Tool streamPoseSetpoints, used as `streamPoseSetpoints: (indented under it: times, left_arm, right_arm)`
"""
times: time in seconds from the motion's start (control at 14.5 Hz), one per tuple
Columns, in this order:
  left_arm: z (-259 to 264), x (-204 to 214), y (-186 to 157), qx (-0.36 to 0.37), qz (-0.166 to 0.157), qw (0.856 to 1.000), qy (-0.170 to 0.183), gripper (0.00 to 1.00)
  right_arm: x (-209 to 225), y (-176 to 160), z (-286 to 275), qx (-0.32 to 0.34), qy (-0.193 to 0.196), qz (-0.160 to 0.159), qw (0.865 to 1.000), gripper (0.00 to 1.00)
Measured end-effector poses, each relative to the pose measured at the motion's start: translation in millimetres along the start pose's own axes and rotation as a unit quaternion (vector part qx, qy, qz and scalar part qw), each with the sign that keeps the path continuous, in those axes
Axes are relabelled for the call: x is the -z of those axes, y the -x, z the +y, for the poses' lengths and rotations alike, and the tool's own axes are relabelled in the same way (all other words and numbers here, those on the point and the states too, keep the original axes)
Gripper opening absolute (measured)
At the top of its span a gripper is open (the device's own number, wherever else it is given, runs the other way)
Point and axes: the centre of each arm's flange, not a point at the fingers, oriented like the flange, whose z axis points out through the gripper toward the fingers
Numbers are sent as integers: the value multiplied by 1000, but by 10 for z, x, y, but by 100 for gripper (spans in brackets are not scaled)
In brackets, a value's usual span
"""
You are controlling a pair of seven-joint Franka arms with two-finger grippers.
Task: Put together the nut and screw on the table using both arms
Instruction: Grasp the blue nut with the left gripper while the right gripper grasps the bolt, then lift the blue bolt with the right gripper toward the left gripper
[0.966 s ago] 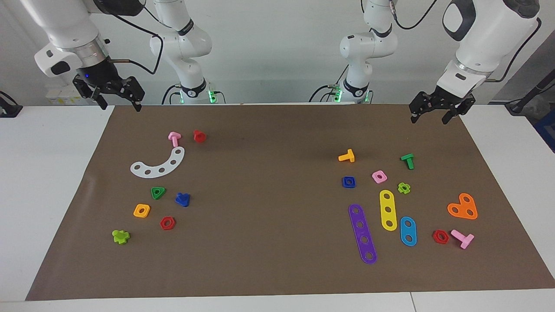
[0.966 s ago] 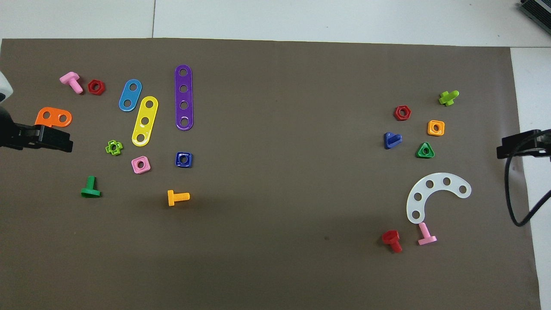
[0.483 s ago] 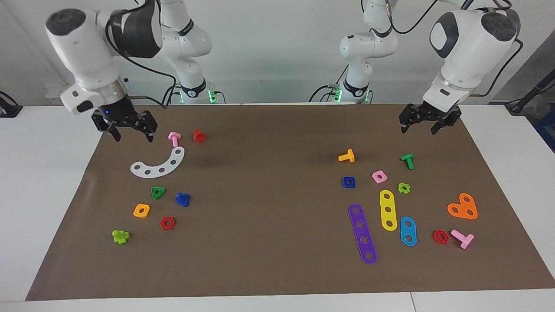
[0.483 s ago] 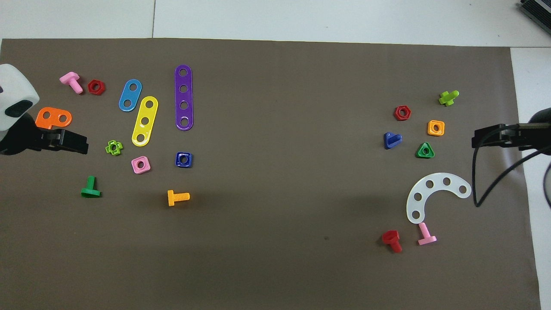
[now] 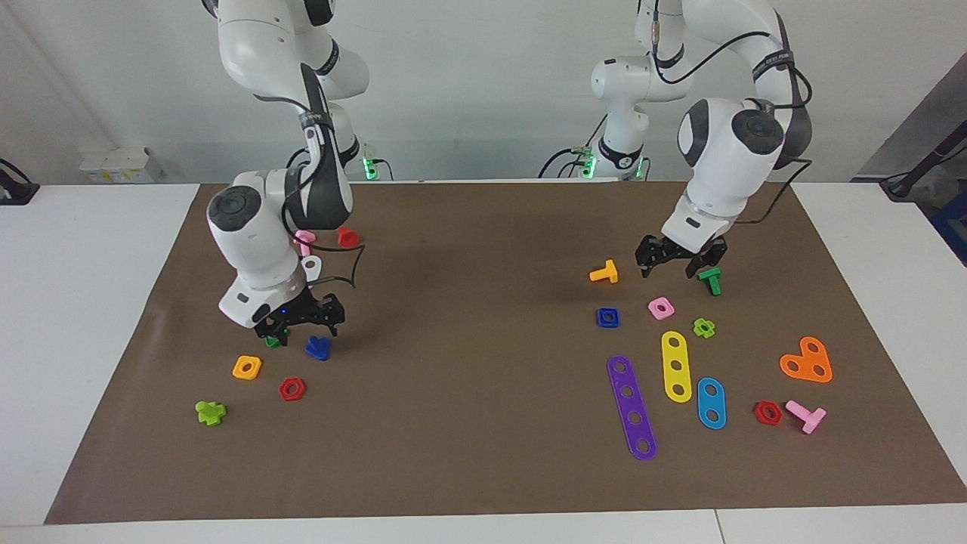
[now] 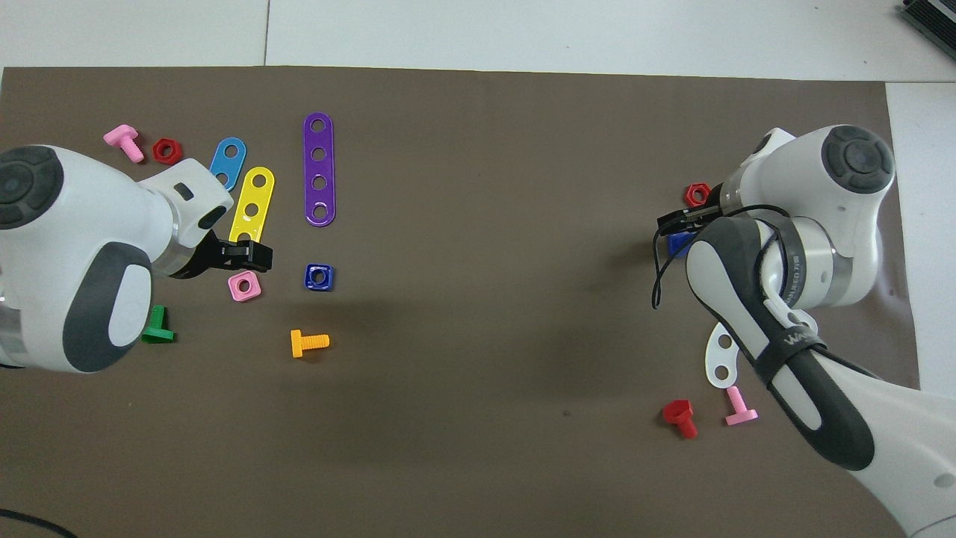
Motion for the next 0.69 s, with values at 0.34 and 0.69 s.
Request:
streamPoseSetpoints:
  times: [0.34, 0.69]
  left_arm:
    - [351, -614, 87, 0, 14, 1000, 10, 93]
    - [406, -1029, 6, -8, 18, 1000, 16, 88]
  right_arm:
    - [-223, 73, 94, 30, -1, -18, 999, 89]
    - [-288, 114, 102, 33, -1, -19, 999, 42]
